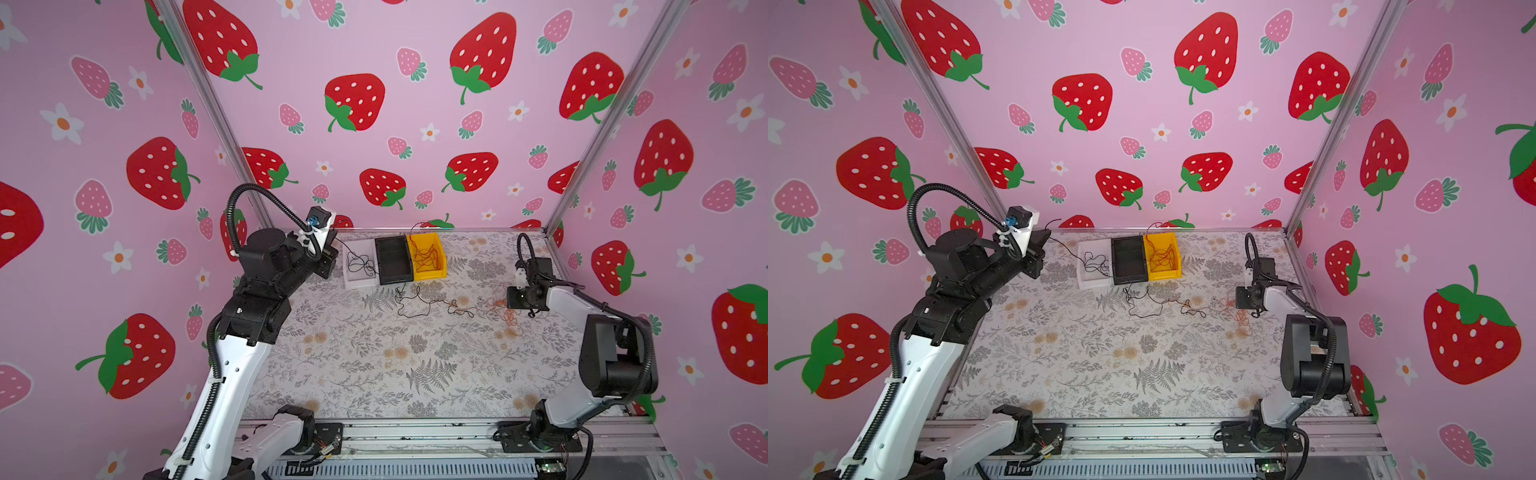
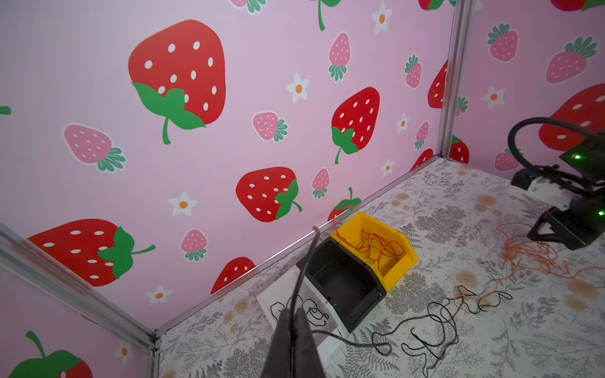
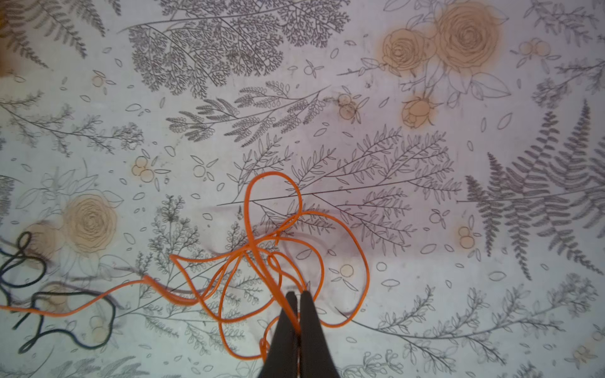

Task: Untangle the cables

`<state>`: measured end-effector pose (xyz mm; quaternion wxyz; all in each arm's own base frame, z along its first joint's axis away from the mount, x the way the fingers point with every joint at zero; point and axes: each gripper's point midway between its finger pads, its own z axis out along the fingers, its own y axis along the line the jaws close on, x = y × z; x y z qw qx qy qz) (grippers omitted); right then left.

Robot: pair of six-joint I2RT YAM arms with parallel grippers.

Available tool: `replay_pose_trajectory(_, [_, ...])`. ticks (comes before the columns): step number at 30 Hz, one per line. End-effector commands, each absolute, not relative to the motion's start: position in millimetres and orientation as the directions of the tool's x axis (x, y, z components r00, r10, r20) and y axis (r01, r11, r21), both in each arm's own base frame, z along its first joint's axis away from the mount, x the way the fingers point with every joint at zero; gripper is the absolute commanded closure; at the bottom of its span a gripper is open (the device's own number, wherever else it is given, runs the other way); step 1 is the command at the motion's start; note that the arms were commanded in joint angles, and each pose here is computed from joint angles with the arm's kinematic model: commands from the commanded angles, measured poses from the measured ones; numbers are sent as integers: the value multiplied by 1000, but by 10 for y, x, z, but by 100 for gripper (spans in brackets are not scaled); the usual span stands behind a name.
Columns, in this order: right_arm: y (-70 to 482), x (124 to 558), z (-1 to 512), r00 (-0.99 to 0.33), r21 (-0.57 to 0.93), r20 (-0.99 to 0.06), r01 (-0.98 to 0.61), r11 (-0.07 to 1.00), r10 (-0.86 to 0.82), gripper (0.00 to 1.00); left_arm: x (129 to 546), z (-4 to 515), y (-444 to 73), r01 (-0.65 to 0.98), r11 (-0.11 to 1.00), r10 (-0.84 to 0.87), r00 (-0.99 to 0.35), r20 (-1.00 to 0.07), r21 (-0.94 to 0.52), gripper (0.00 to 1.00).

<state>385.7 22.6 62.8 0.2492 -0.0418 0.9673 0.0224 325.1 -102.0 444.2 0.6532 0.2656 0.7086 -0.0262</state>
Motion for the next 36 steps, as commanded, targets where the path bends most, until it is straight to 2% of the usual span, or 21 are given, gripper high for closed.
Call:
replay_pose_trajectory(1, [37, 3771, 502, -904, -26, -425, -46, 999, -53, 100, 3232, 4677, -906, 353, 865, 371, 29, -928, 357, 100])
replay_pose_trajectory(10, [-217, 3967, 449, -910, -45, -415, 13, 999, -7, 100, 3261, 4805, -633, 248, 891, 384, 32, -923, 379, 100])
replay_pose_trajectory(18, [-171, 4138, 408, -911, -5, -412, 5, 1000, 3, 98, 3247, 4811, -745, 309, 880, 363, 51, -931, 360, 100])
replay_pose_trajectory(21, [-116, 4194, 552, -893, 17, -450, -8, 1000, 1, 90, 3221, 4825, -815, 346, 873, 343, 63, -937, 343, 100])
replay_pose_trajectory(24, [-14, 4192, 805, -861, 28, -509, -38, 999, -19, 69, 3183, 4847, -922, 404, 858, 311, 80, -947, 316, 100])
replay_pose_trajectory(29, [322, 4119, 1336, -781, 9, -616, -140, 990, -105, 49, 3115, 4874, -1152, 515, 818, 239, 100, -966, 256, 100])
replay_pose_trajectory(36, [1144, 3860, 1808, -621, 6, -735, -408, 913, -272, 40, 3041, 4909, -1496, 614, 752, 209, 122, -970, 240, 100])
